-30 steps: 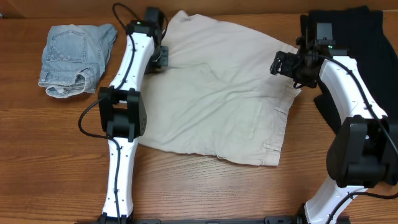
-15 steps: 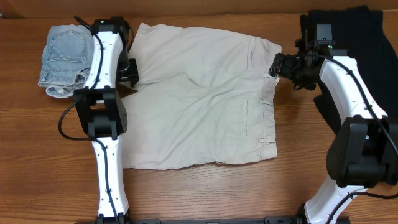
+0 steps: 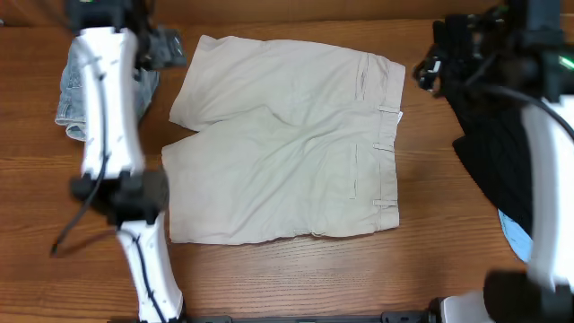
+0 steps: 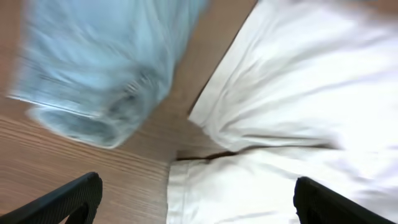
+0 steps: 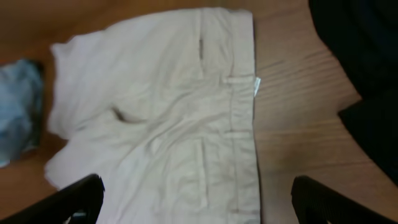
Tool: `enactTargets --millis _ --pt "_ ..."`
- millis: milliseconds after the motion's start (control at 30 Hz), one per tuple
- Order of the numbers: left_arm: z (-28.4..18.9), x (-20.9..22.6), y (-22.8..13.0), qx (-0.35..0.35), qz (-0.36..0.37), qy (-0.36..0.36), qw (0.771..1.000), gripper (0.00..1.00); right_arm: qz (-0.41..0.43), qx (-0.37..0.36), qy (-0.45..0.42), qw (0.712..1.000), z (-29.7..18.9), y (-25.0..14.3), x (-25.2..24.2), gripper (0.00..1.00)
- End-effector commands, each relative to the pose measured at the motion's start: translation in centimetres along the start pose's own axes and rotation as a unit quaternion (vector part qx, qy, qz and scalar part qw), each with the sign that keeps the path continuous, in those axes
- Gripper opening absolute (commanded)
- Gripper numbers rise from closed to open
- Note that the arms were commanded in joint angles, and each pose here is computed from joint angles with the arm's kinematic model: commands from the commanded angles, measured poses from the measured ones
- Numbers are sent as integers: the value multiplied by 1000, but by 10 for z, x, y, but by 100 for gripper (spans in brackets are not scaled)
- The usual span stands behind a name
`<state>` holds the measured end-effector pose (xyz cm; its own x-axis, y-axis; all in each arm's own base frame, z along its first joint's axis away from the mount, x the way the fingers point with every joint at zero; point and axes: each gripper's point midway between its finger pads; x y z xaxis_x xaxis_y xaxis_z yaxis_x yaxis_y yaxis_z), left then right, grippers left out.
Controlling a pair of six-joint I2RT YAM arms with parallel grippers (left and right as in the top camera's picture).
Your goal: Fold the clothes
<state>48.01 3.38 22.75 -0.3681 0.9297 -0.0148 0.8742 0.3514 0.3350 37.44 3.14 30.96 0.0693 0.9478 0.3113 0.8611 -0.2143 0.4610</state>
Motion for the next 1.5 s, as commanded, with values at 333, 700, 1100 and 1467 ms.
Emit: enactTargets --millis 333,700,1100,1467 --pt "-246 36 -51 -226 -67 -107 966 100 38 -3 30 999 -97 -71 23 100" --pt "-155 91 -189 -32 -299 14 954 100 219 21 -210 953 -62 -118 -69 100" --pt "24 91 -289 118 -461 112 872 100 174 136 -230 948 5 -164 -90 100" --pt "111 84 -310 98 -470 70 875 100 155 157 -231 948 20 -174 -95 100"
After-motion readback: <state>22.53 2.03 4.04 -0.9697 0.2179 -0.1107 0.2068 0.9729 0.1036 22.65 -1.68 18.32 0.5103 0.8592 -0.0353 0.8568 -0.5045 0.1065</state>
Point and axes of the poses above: each gripper's point midway between its finger pads, its own z axis out along the fingers, its own x axis along the line the jaws close on, y = z × x, and after that the axes turned 5 degrees about -z, right-handed
